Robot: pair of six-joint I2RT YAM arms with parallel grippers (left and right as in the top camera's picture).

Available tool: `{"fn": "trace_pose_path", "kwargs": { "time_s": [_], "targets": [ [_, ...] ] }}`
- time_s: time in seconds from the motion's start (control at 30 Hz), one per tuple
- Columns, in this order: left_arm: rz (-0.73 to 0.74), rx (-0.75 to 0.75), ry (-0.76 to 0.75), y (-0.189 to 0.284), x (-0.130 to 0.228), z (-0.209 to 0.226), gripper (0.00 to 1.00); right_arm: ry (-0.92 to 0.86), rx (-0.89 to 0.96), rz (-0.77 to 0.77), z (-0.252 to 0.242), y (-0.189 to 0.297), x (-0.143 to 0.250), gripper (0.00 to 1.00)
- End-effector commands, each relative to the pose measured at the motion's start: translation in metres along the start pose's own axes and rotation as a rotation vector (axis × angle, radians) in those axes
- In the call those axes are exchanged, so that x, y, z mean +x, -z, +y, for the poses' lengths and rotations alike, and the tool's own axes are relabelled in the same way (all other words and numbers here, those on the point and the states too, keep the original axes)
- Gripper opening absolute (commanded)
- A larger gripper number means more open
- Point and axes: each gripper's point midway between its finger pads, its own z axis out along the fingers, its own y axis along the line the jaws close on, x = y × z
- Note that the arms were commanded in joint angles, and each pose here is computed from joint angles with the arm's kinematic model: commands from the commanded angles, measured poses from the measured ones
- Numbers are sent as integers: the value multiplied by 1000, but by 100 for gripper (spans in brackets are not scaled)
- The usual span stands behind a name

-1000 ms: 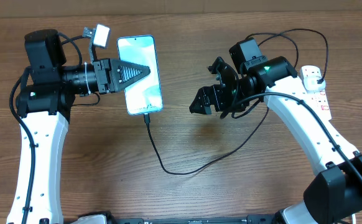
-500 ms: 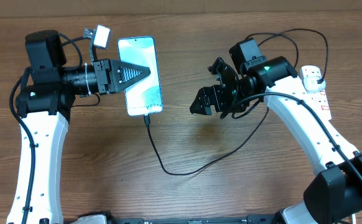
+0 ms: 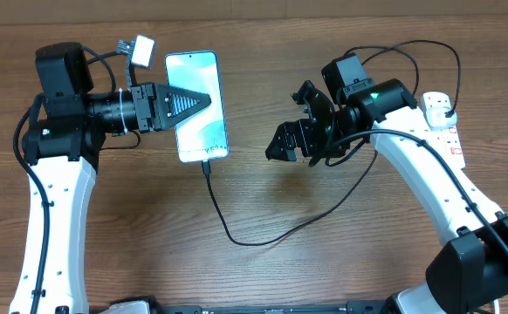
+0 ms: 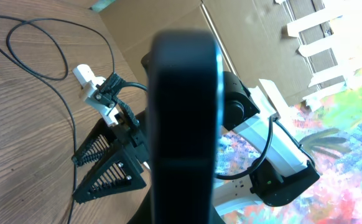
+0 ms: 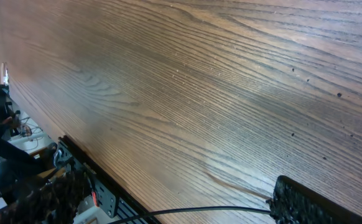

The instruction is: Plug charger to phone and switch on socket

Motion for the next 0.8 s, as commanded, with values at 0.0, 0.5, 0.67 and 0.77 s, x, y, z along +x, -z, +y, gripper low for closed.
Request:
{"fn": "trace_pose_path", "kwargs": {
  "time_s": [0.0, 0.5, 0.67, 0.77],
  "targets": [
    [6, 28, -40, 2, 2, -15, 4, 9, 5, -7, 0, 0, -3, 98],
    [6, 28, -40, 2, 2, -15, 5, 4, 2, 1, 0, 0, -1, 100],
    [6, 28, -40, 2, 2, -15, 4, 4, 2, 1, 0, 0, -1, 100],
    [7, 28, -40, 2, 2, -15, 4, 4, 2, 1, 0, 0, -1, 100]
  ]
}}
